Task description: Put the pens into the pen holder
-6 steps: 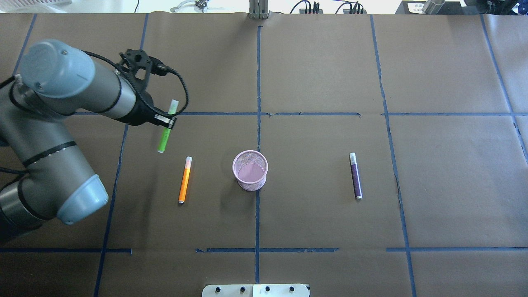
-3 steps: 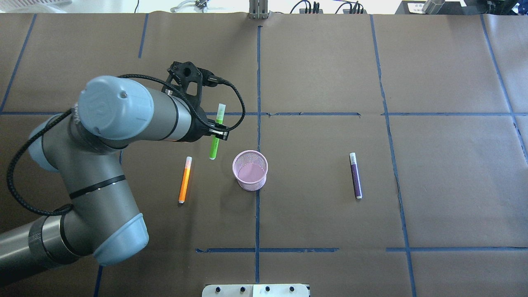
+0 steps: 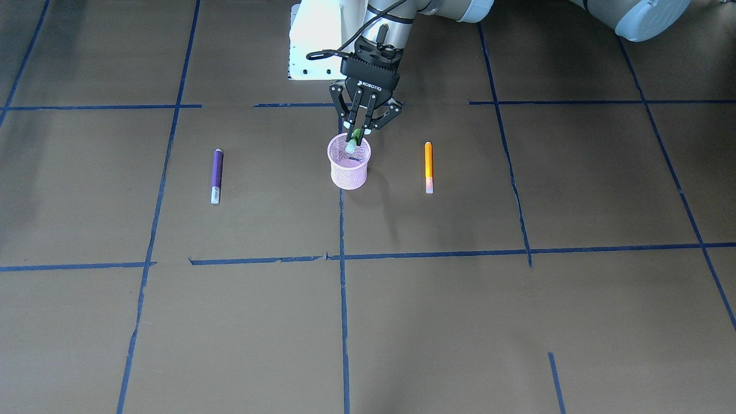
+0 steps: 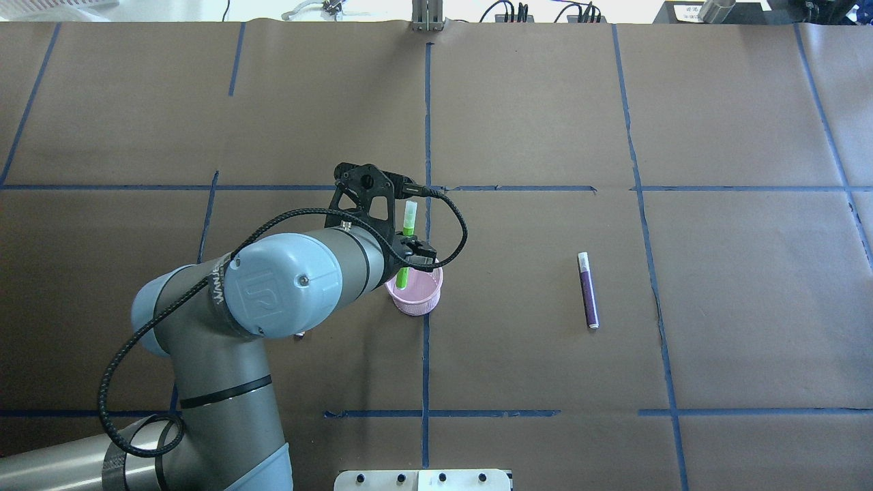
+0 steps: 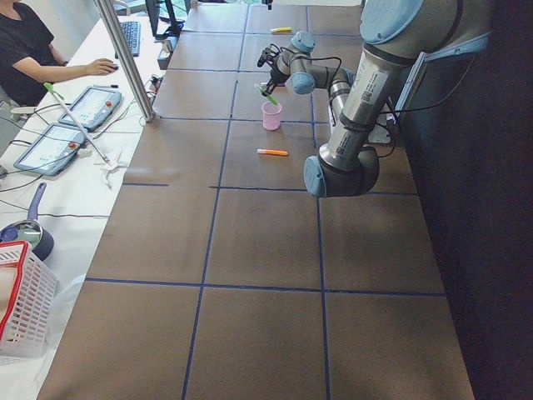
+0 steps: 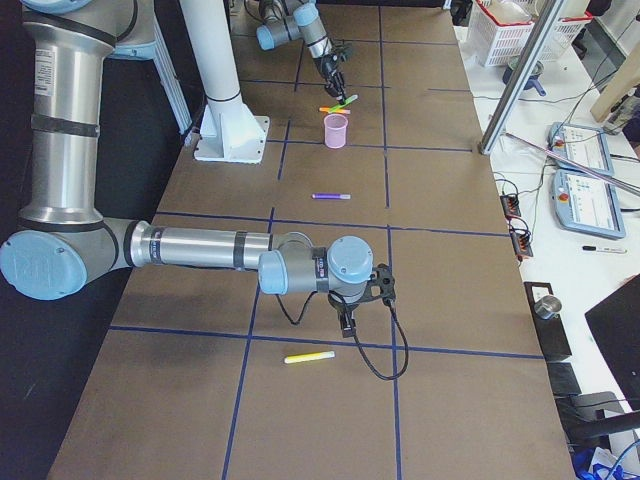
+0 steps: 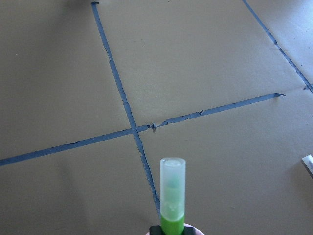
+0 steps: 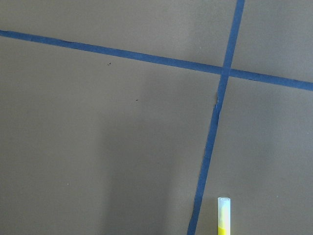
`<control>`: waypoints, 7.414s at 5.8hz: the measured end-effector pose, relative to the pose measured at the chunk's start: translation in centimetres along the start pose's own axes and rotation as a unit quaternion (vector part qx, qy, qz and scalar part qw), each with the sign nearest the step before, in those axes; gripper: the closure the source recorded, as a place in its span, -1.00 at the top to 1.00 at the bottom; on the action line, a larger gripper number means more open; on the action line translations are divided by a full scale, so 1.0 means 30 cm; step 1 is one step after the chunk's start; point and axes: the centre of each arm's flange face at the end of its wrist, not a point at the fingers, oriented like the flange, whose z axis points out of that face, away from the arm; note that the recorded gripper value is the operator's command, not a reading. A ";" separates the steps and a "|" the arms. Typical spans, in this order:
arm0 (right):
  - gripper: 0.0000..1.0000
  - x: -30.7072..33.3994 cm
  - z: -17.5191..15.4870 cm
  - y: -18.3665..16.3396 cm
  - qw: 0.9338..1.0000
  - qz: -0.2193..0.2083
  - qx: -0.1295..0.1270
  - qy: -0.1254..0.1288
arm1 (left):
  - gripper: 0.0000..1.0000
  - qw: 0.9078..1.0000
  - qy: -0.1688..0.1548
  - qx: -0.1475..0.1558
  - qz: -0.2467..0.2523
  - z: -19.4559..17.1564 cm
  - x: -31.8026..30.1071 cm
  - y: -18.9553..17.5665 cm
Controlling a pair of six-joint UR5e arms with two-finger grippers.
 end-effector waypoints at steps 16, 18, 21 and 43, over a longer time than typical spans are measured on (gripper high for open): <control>0.39 0.180 0.467 0.174 0.996 0.032 -0.071 0.049 | 0.98 0.994 -0.001 -0.093 -0.050 0.047 -0.374 -0.207; 0.26 0.175 0.472 0.169 0.995 0.039 -0.072 0.049 | 0.98 0.995 0.000 -0.091 -0.051 0.043 -0.373 -0.208; 0.27 0.175 0.475 0.170 0.995 0.041 -0.073 0.049 | 0.98 0.995 -0.001 -0.091 -0.051 0.043 -0.374 -0.208; -1.00 -2.324 0.272 0.035 0.890 0.059 0.447 -0.069 | 0.98 0.991 -0.049 -0.125 -0.023 0.105 -0.610 -0.067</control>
